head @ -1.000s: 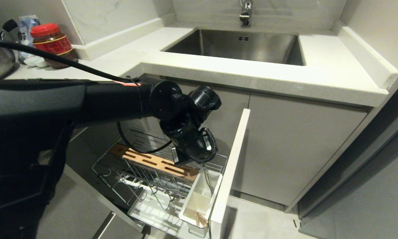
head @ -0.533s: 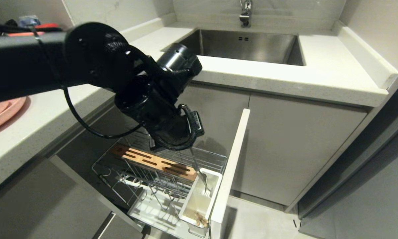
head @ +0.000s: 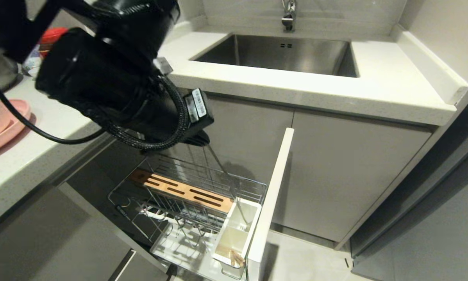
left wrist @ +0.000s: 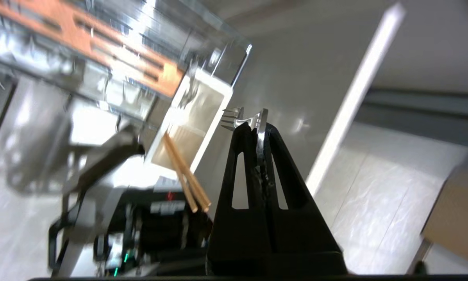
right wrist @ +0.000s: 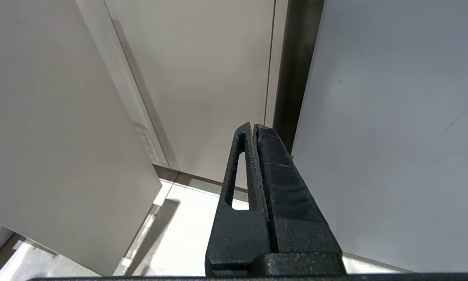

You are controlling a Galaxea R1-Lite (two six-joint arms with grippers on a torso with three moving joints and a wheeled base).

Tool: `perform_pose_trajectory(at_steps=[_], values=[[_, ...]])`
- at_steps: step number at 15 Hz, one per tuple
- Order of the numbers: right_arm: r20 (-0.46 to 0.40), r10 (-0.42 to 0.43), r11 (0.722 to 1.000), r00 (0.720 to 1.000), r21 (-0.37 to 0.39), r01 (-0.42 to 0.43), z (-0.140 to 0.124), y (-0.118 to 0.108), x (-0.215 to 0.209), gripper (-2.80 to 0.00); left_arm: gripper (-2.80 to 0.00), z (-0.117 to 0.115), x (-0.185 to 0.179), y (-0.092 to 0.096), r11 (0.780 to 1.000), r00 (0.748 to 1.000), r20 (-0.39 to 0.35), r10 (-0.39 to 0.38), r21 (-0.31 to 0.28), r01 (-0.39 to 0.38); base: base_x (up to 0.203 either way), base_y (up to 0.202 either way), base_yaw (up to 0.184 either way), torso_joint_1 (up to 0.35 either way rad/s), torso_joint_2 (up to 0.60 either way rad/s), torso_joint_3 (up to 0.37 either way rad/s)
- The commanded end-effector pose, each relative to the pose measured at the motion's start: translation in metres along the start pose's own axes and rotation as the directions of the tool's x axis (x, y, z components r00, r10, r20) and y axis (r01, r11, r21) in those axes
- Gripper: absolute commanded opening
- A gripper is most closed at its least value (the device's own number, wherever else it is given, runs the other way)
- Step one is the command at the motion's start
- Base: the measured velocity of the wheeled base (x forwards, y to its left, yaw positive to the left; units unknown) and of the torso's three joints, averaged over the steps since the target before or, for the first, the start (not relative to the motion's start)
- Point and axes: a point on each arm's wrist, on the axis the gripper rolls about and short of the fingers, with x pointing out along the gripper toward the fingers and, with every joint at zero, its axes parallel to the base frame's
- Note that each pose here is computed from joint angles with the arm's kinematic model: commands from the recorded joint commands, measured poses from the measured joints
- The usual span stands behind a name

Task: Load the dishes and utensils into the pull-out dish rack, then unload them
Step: Take the fork out of the cupboard

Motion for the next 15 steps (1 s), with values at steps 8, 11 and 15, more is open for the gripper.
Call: perform_pose_trajectory(at_steps=[8, 11, 15], values=[[-0.026, 0.0, 1.0, 1.0, 0.0, 0.0, -0.007, 0.0, 0.002, -2.8, -2.8, 0.019, -0.139, 0.044, 0.988, 0.886, 0.45, -0.112, -0.046, 0.148, 0.0, 0.0, 0.0, 0.0, 0.0, 0.0], [-0.026, 0.0, 1.0, 1.0, 0.0, 0.0, -0.007, 0.0, 0.002, -2.8, -2.8, 0.021, -0.188, 0.068, 0.981, 0.779, 0.616, -0.116, -0.053, 0.188, 0.0, 0.0, 0.0, 0.0, 0.0, 0.0], [-0.026, 0.0, 1.0, 1.0, 0.0, 0.0, -0.007, 0.0, 0.002, -2.8, -2.8, 0.025, -0.225, 0.091, 0.987, 0.609, 0.792, 0.049, -0.131, 0.092, 0.0, 0.0, 0.0, 0.0, 0.0, 0.0]])
